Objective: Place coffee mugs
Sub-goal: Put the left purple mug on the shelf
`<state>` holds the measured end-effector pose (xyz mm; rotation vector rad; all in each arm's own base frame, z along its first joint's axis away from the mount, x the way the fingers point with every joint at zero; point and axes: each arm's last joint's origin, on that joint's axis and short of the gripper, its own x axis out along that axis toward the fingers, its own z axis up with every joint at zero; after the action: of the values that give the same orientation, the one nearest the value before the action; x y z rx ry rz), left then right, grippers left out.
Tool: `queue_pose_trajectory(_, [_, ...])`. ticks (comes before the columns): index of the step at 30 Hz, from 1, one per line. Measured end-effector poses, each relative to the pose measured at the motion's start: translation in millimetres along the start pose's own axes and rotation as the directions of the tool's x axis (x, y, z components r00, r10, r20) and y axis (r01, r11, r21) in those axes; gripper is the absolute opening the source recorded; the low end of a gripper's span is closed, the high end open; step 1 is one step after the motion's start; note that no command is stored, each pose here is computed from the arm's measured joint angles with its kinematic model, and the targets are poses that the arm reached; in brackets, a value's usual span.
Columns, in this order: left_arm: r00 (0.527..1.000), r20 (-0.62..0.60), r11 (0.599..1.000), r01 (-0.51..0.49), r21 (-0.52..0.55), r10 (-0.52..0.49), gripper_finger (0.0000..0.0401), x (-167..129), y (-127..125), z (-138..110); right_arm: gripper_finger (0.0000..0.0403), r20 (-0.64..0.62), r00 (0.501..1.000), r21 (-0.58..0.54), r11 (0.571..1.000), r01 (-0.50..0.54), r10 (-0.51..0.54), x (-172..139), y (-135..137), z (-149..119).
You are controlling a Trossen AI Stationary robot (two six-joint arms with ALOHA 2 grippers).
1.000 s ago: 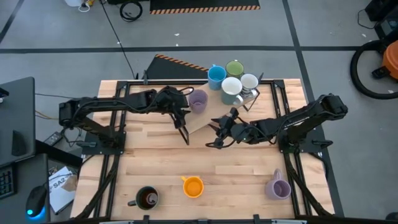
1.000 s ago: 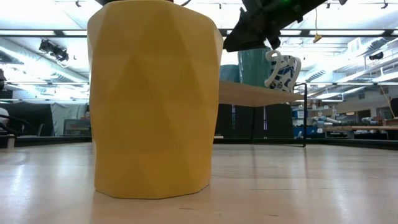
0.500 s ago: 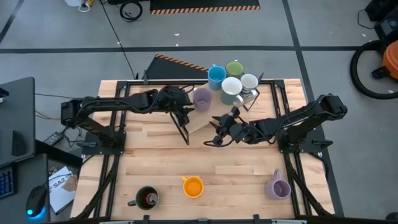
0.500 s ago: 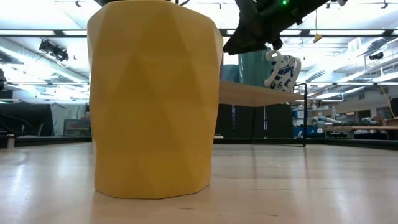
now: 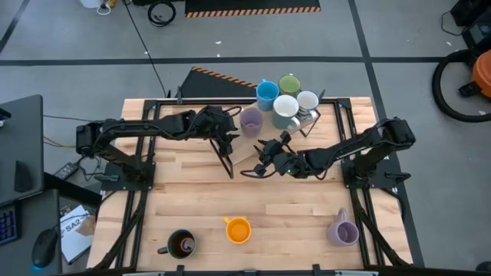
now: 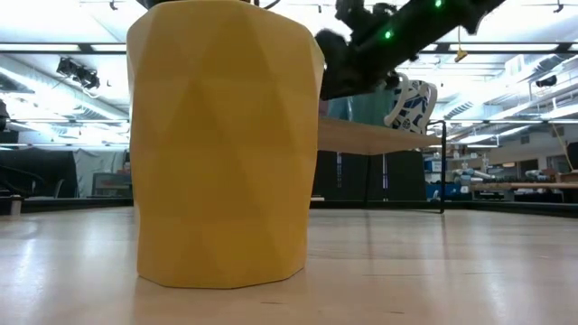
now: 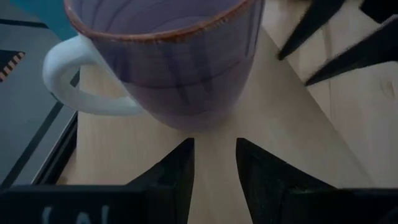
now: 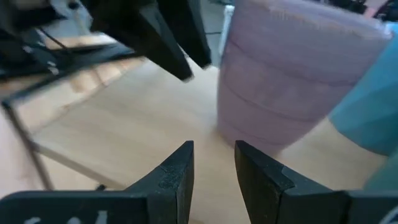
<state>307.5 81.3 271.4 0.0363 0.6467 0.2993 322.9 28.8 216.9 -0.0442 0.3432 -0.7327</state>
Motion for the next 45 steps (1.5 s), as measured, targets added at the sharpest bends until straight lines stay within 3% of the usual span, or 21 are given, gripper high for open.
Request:
queue_pose_trajectory(9, [0.999, 0.004, 0.996, -0.053, 0.073, 0.053, 0.0126, 0.5, 12.2, -0.2, 0.0122, 0.010, 0.999, 0.038, 0.998, 0.046, -0.046, 22.6, -2.0, -7.6])
queue_pose_trajectory(25, [0.992, 0.099, 0.993, -0.088, 0.075, 0.080, 0.0126, 4.8, 47.7, 3.9, 0.0122, 0.022, 0.995, 0.067, 0.993, 0.096, -0.097, 39.4, -17.7, -3.6])
queue_pose_trajectory(38, [0.983, 0.151, 0.988, -0.122, 0.098, 0.106, 0.0126, 3.7, 56.8, 7.6, 0.0122, 0.027, 0.993, 0.093, 0.989, 0.112, -0.115, 47.9, -27.4, -0.9])
queue_pose_trajectory(45, [0.985, 0.133, 0.988, -0.121, 0.097, 0.108, 0.0126, 2.4, 57.0, 6.2, 0.0122, 0.037, 0.997, 0.094, 0.993, 0.068, -0.072, 42.9, -20.5, -0.4])
